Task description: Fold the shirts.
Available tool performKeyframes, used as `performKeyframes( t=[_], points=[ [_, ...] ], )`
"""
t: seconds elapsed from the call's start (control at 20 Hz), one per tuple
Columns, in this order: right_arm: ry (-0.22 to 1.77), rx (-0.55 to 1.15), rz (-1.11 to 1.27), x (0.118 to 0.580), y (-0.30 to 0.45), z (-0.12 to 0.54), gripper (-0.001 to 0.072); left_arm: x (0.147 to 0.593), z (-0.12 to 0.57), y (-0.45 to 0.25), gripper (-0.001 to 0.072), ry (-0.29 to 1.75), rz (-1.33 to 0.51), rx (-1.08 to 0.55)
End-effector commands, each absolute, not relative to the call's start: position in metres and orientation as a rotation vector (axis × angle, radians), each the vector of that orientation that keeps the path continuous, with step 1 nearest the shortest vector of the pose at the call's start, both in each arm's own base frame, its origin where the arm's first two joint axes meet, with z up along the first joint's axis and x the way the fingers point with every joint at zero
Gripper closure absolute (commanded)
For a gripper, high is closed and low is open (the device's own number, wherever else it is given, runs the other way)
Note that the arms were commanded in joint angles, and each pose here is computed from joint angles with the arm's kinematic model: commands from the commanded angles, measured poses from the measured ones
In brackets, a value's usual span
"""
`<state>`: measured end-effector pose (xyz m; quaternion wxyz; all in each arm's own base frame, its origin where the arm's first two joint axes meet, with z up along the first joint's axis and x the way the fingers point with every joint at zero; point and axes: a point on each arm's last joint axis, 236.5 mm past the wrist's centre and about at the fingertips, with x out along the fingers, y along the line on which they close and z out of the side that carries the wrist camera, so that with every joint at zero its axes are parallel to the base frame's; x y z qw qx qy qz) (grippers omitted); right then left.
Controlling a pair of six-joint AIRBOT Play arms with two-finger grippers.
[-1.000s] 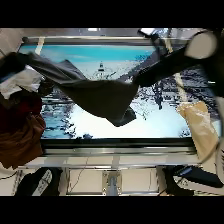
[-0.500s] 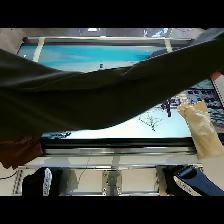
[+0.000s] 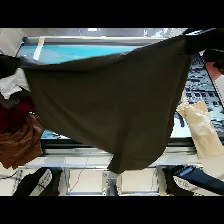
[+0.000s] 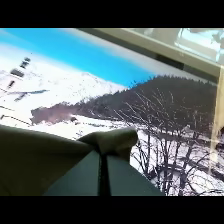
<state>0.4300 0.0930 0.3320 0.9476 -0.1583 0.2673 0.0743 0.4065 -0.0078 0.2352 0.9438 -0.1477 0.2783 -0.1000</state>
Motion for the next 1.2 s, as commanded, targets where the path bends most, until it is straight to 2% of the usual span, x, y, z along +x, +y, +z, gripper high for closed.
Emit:
performKeyframes(
  t=[0.0, 0.1, 0.15, 0.2, 0.25, 0.3, 0.35, 0.45, 0.6, 0.7, 0.9, 1.0, 1.15],
  points=[
    [0.700, -0.257, 0.137, 0.537, 0.090, 0.209, 0.0702, 0.465, 0.112, -0.024, 0.0699, 0.819, -0.218, -0.261],
    [0.722, -0.136, 0.163, 0.586, 0.094, 0.146, 0.0700, 0.503, 0.054, -0.028, 0.0689, 0.842, -0.186, -0.277],
    [0.702, -0.077, 0.169, 0.606, 0.096, 0.127, 0.0699, 0.521, 0.035, -0.028, 0.0581, 0.822, -0.161, -0.283],
    [0.661, -0.029, 0.173, 0.625, 0.099, 0.114, 0.0698, 0.541, 0.024, -0.027, 0.0355, 0.772, -0.130, -0.309],
    [0.606, -0.006, 0.178, 0.640, 0.103, 0.112, 0.0662, 0.559, 0.023, -0.026, 0.0155, 0.703, -0.097, -0.366],
    [0.531, 0.002, 0.174, 0.654, 0.103, 0.120, 0.0460, 0.575, 0.031, -0.020, 0.0092, 0.618, -0.054, -0.441],
    [0.461, 0.007, 0.172, 0.662, 0.104, 0.133, 0.0258, 0.586, 0.044, -0.011, 0.0092, 0.541, -0.015, -0.488],
    [0.403, -0.006, 0.159, 0.664, 0.096, 0.167, 0.0246, 0.593, 0.082, 0.008, 0.0092, 0.427, 0.023, -0.490],
    [0.468, -0.102, 0.041, 0.631, 0.031, 0.216, 0.0255, 0.566, 0.157, 0.061, 0.0094, 0.321, 0.066, -0.404],
    [0.563, -0.121, -0.094, 0.577, -0.040, 0.247, 0.0263, 0.523, 0.205, 0.108, 0.0095, 0.303, 0.121, -0.313],
    [0.737, -0.047, -0.330, 0.435, -0.157, 0.281, 0.0262, 0.405, 0.250, 0.190, 0.0097, 0.316, 0.308, -0.310],
    [0.802, 0.008, -0.353, 0.380, -0.176, 0.274, 0.0263, 0.349, 0.224, 0.220, 0.0097, 0.342, 0.439, -0.356],
    [0.889, 0.193, -0.283, 0.329, -0.166, 0.210, 0.0262, 0.271, 0.090, 0.210, 0.0097, 0.560, 0.584, -0.679]
  ],
)
